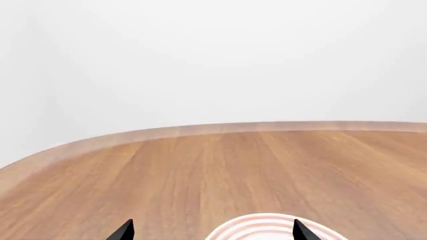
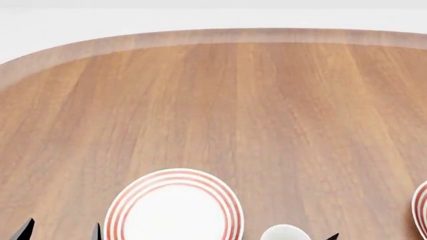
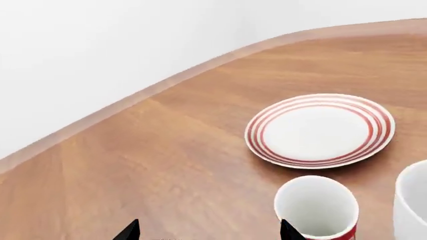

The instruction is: Put the red mug on the left plate.

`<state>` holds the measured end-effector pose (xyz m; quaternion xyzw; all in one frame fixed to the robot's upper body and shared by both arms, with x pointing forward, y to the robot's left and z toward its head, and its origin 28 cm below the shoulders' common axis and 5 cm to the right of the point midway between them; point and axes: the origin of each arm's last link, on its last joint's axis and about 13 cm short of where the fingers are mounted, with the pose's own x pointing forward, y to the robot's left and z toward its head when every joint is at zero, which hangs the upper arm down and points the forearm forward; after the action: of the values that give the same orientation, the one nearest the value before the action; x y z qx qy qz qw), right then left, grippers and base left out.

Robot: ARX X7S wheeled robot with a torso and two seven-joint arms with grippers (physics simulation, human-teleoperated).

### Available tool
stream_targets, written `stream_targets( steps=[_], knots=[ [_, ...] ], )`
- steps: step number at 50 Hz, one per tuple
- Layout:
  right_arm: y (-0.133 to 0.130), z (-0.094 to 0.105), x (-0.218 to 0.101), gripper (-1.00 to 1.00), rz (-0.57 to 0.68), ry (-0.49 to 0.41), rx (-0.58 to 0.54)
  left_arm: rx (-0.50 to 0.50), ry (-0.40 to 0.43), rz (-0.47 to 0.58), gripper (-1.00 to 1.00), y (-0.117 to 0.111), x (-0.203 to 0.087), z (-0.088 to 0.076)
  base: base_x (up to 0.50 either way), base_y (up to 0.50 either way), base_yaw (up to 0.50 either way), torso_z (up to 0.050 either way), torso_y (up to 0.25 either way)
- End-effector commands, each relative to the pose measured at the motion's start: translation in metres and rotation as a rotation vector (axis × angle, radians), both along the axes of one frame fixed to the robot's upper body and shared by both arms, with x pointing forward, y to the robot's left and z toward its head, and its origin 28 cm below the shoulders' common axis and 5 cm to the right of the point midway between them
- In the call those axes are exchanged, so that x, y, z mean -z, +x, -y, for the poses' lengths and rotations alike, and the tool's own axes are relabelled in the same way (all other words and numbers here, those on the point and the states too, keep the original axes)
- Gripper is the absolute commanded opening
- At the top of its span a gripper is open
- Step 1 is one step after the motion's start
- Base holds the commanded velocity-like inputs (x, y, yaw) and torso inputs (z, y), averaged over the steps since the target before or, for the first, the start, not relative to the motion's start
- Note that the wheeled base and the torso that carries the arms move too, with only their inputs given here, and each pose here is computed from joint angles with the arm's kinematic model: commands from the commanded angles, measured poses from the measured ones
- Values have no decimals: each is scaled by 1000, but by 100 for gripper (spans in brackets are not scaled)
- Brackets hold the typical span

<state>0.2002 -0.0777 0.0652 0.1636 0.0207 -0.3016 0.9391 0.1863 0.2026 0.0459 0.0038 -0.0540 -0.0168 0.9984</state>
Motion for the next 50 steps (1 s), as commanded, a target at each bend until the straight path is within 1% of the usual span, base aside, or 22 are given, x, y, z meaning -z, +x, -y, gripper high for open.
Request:
stream_targets(
  steps=[1,2,8,17,20,25,28,29,31,36,40,45,50],
  knots=[
    [-2,-2,1,100,-30,66,98,-1,2,-1,100,0,1,0,0,0,0,0,0],
    [-2,-2,2,100,-41,56,124,0,1,-1,100,0,0,0,0,0,0,0,0],
    [-4,-2,0,100,-33,104,170,0,-2,0,100,0,0,0,0,0,0,0,0],
    [1,-3,7,100,-57,118,192,-2,-4,1,100,0,0,-1,0,0,0,0,0],
    [3,-1,8,100,-72,139,210,-2,-4,0,100,0,0,0,0,0,0,0,0],
    [6,-3,9,100,-87,162,203,0,-2,-2,100,1,1,0,0,0,0,0,0],
    [9,-5,8,100,-97,171,197,0,-3,-1,100,0,1,0,0,0,0,0,0],
    [11,-6,8,100,-120,195,197,0,-4,0,100,0,1,0,0,0,0,0,0],
    [14,-6,6,100,-125,195,191,0,-3,0,100,1,1,0,0,0,0,0,0],
    [23,-7,-5,100,-135,237,175,-1,-2,0,100,1,1,0,0,0,0,0,0],
    [29,-8,-9,100,-140,249,178,0,-2,-1,100,0,1,0,0,0,0,0,0],
    [36,-6,-12,100,-146,241,201,-2,-4,0,100,0,0,0,0,0,0,0,0],
    [43,-1,-15,100,-152,254,234,-2,-4,0,100,0,0,-1,0,0,0,0,0]
  ],
)
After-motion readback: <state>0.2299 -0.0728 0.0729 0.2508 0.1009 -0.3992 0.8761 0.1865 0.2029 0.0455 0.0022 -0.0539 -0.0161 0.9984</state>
